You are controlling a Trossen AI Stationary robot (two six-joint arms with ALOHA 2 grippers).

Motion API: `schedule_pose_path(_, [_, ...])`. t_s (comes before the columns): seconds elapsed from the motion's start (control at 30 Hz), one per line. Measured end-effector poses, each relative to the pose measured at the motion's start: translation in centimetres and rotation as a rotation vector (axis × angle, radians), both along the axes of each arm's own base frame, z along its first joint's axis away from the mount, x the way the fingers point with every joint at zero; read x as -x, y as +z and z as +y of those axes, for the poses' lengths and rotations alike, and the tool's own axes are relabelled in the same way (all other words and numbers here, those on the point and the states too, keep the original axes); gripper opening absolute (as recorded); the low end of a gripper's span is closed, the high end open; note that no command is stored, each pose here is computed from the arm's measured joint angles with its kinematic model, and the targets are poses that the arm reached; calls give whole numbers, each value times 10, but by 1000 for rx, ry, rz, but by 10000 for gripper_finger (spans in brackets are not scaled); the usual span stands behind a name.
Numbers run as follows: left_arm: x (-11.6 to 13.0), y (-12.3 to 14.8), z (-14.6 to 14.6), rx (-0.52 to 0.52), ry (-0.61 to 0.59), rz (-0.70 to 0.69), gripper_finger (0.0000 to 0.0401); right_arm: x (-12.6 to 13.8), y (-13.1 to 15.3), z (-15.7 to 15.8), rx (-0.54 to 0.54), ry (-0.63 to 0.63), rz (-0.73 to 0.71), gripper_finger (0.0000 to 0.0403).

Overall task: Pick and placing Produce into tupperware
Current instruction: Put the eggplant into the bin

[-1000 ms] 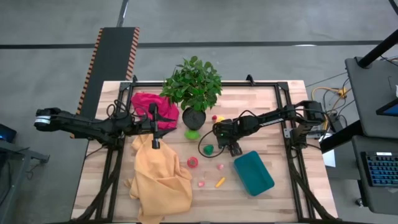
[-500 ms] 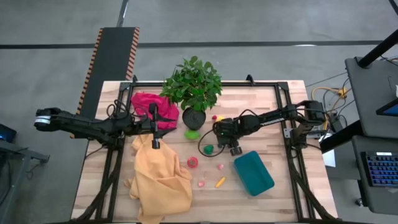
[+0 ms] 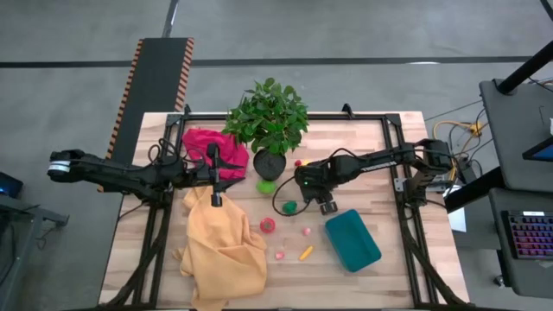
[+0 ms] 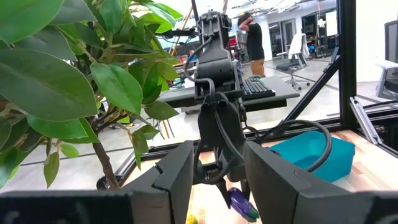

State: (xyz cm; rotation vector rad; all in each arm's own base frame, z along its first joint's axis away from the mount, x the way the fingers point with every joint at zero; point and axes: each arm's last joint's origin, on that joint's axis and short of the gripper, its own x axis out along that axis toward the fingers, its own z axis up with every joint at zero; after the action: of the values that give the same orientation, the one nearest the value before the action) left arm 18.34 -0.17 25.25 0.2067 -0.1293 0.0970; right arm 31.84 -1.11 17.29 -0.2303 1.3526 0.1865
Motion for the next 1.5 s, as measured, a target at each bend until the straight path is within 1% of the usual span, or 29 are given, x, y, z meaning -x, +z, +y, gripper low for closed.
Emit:
schedule_pose_path(0.1, [0, 0, 0, 0, 0, 0, 129, -3, 8, 1, -14, -7, 5, 143])
schedule_pose_path(0.3, [0, 0, 0, 0, 0, 0, 129, -9, 24, 9, -41, 20, -11, 143])
schedule_pose_path(0.5, [0, 0, 0, 0, 0, 0, 129, -10, 46, 16, -215, 83, -81, 143])
schedule_pose_path(0.63, [0, 0, 0, 0, 0, 1, 129, -2, 62, 16, -229, 80, -130, 143])
schedule_pose_path(0.83, [0, 0, 0, 0, 0, 1, 129, 24, 93, 20, -252, 17, -170, 143])
schedule_pose_path(1.07, [0, 0, 0, 0, 0, 1, 129, 58, 126, 36, -304, -40, -240, 143])
schedule_pose_path(1.17, [0, 0, 0, 0, 0, 1, 129, 74, 136, 44, -296, -80, -281, 143])
schedule_pose_path(1.33, [0, 0, 0, 0, 0, 1, 129, 100, 137, 52, -245, -191, -319, 143])
schedule_pose_path(1.5, [0, 0, 0, -1, 0, 1, 129, 119, 124, 54, -247, -322, -313, 143])
